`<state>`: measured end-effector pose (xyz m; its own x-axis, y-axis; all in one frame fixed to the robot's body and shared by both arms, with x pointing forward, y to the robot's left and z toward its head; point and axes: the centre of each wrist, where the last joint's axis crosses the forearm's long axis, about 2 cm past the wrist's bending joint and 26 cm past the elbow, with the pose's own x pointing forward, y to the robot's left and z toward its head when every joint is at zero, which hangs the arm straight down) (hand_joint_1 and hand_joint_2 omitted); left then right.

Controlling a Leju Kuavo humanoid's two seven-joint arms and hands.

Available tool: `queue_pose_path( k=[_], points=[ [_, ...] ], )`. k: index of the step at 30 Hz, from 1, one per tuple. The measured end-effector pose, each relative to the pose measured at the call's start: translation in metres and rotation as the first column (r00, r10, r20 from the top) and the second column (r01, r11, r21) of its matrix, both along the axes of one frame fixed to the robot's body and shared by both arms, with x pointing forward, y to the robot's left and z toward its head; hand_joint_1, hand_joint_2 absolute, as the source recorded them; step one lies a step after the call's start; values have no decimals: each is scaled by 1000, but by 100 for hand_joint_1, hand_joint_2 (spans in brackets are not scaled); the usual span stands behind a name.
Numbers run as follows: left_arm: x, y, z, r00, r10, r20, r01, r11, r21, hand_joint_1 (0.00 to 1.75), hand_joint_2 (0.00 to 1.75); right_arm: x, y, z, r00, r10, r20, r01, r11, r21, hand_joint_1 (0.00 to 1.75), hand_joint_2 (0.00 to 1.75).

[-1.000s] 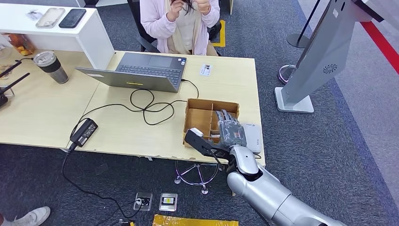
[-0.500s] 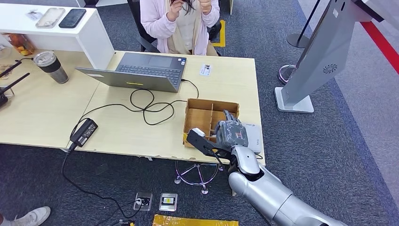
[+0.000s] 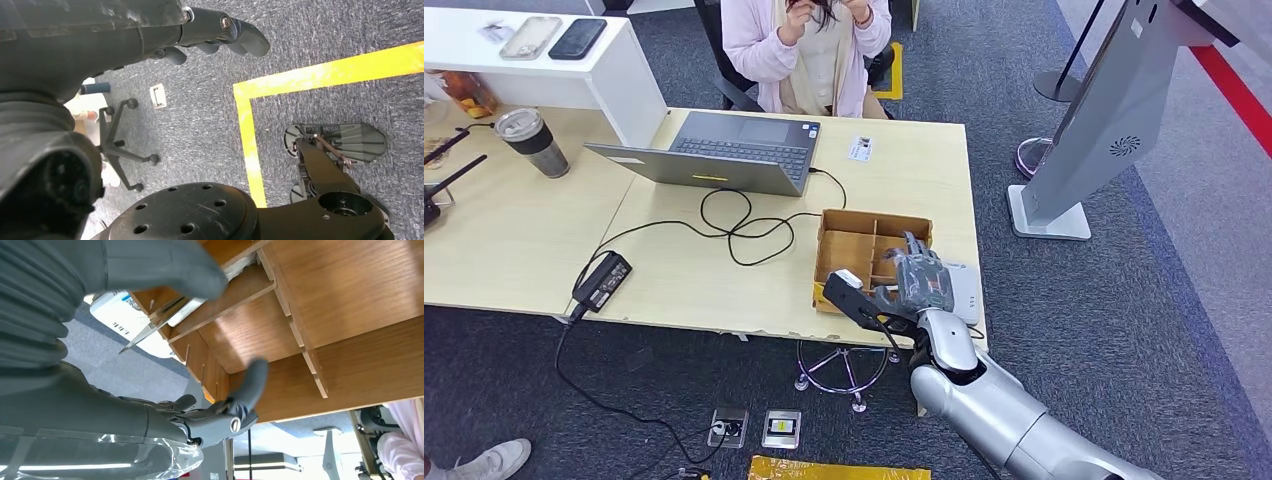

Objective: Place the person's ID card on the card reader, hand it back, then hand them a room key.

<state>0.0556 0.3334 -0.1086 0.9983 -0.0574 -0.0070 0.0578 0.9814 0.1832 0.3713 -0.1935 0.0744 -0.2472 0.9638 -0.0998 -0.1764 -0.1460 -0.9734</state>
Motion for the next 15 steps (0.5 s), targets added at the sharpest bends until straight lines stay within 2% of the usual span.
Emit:
queue_pose_path(
  k=[15],
  points=[
    [0,3,0,1000,-6,0,6,1000,4,0,0,0,-2,0,1000,10,13,-10,1000,-3,0,175]
  ],
)
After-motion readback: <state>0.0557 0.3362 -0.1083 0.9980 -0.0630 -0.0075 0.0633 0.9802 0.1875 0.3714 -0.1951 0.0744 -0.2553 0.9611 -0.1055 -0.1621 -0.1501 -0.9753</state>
